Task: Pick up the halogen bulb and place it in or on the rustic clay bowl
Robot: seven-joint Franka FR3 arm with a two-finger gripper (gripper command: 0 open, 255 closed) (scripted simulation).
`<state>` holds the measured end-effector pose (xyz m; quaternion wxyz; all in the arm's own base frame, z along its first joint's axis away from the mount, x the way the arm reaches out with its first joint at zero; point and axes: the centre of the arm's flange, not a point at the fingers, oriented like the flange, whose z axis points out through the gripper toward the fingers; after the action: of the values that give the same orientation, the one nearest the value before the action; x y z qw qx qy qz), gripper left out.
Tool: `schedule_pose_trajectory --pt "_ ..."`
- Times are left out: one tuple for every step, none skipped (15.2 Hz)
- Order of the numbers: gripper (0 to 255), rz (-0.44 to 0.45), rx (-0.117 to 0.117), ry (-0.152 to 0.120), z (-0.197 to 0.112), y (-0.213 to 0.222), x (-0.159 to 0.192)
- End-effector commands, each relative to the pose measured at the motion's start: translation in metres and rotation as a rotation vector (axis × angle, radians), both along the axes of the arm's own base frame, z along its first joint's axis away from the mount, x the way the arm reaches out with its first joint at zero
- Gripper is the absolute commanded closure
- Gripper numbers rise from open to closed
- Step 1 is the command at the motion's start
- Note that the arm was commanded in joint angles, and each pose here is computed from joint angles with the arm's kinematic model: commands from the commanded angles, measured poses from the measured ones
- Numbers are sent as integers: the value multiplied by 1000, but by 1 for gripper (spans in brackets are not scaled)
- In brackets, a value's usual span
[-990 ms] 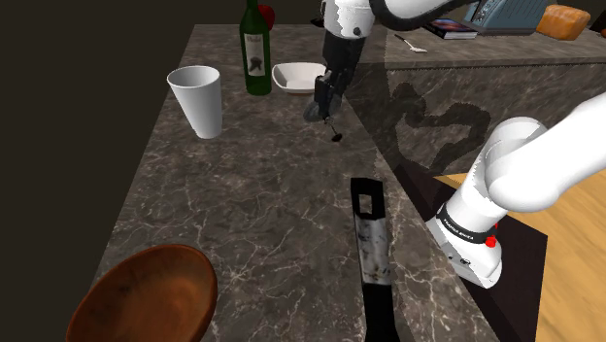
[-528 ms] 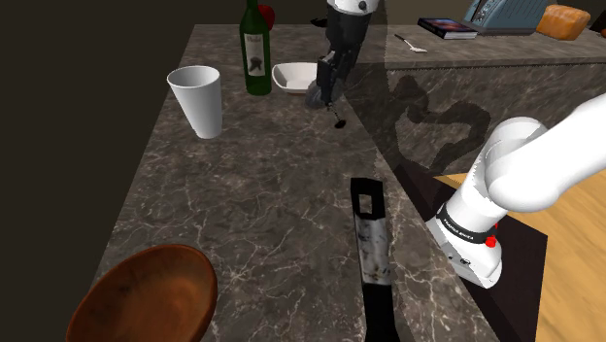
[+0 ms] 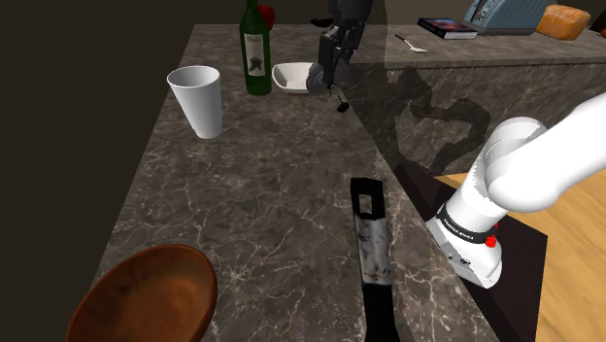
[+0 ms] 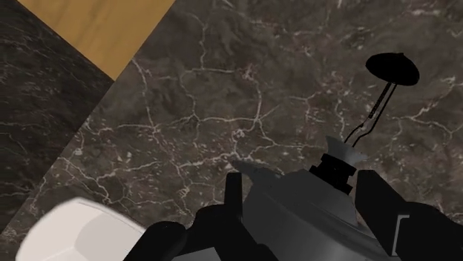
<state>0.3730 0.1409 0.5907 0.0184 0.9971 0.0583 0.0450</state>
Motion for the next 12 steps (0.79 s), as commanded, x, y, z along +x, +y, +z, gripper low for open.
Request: schedule_pose_trajectory --pt "255 0 0 0 4 14 -2" --pt "255 0 0 0 4 27 -4" --pt "255 0 0 0 4 40 -6" --pt "255 0 0 0 4 53 -8" --pt "255 0 0 0 4 66 -10" --pt "255 0 0 0 5 79 -12" --pt "255 0 0 0 5 92 -14" --pt "255 0 0 0 5 105 -16" --pt "255 0 0 0 5 118 -18" --pt "255 0 0 0 5 131 -20" --pt "255 0 0 0 6 144 -22" --pt "255 0 0 0 6 157 -24"
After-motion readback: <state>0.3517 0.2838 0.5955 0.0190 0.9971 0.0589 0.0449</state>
